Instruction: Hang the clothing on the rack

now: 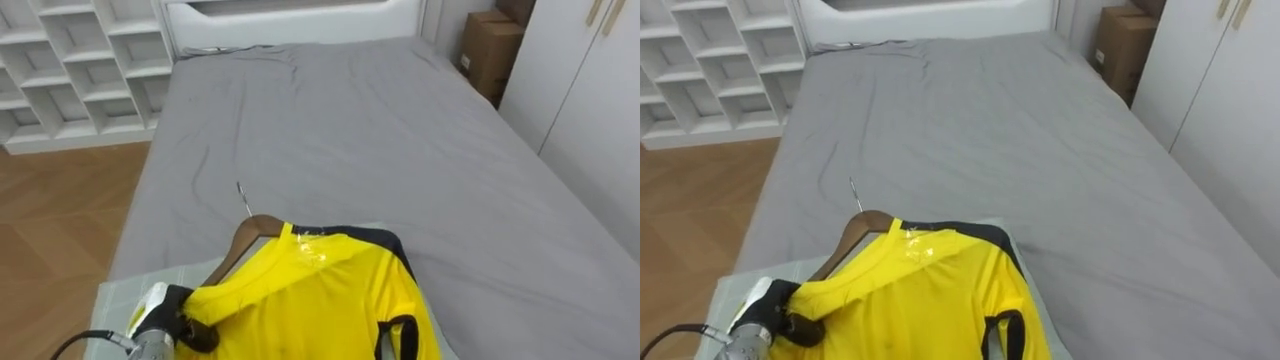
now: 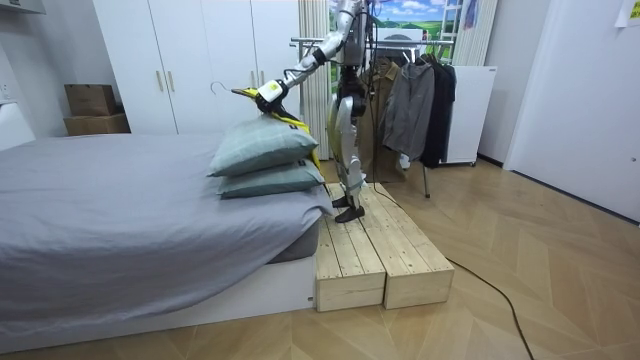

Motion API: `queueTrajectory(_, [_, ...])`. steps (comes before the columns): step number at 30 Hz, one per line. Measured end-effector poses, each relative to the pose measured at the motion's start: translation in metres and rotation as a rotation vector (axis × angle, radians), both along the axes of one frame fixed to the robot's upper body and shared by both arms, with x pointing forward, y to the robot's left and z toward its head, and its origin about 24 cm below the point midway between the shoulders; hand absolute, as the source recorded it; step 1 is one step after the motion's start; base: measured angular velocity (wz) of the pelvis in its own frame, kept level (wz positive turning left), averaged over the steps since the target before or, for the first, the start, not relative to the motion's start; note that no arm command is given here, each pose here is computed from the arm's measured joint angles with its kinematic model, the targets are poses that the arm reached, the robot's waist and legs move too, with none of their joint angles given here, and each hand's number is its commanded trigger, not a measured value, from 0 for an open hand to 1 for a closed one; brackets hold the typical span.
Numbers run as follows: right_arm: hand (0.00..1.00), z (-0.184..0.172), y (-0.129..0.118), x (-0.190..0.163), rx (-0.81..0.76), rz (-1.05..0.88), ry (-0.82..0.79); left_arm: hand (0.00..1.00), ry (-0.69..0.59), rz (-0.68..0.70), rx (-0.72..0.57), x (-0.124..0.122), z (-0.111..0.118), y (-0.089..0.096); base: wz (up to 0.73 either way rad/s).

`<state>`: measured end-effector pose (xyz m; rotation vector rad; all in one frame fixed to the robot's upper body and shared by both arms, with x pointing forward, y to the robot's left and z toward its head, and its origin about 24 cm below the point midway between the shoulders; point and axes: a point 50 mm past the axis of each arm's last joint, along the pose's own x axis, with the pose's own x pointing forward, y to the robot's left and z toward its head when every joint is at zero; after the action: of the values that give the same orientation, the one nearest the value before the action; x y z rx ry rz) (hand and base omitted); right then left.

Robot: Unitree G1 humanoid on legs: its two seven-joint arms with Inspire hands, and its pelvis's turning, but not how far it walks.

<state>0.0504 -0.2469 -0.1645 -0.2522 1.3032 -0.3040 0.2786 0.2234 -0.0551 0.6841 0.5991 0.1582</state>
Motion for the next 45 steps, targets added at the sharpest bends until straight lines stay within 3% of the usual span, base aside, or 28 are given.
queueTrajectory(11, [0.00, 0.000, 0.000, 0.002, 0.062, -0.080, -0.047, 1.00, -0.390, -0.073, -0.005, 0.020, 0.062, -0.017, 0.02])
queueTrajectory(19, [0.00, 0.000, -0.007, -0.015, 0.020, -0.088, 0.016, 1.00, -0.441, -0.065, 0.046, 0.021, 0.069, -0.012, 0.05])
queueTrajectory(28, [0.00, 0.009, -0.033, -0.012, -0.204, 0.039, 0.075, 1.00, -0.500, -0.062, 0.069, 0.021, 0.079, -0.012, 0.01])
queueTrajectory(37, [0.00, 0.037, -0.055, 0.046, -0.572, 0.157, -0.142, 1.00, -0.530, -0.048, 0.139, 0.009, 0.078, -0.003, 0.00])
queueTrajectory(45, [0.00, 0.099, -0.054, 0.116, -0.797, 0.236, -0.572, 1.00, -0.585, -0.090, 0.160, 0.006, 0.089, -0.009, 0.08])
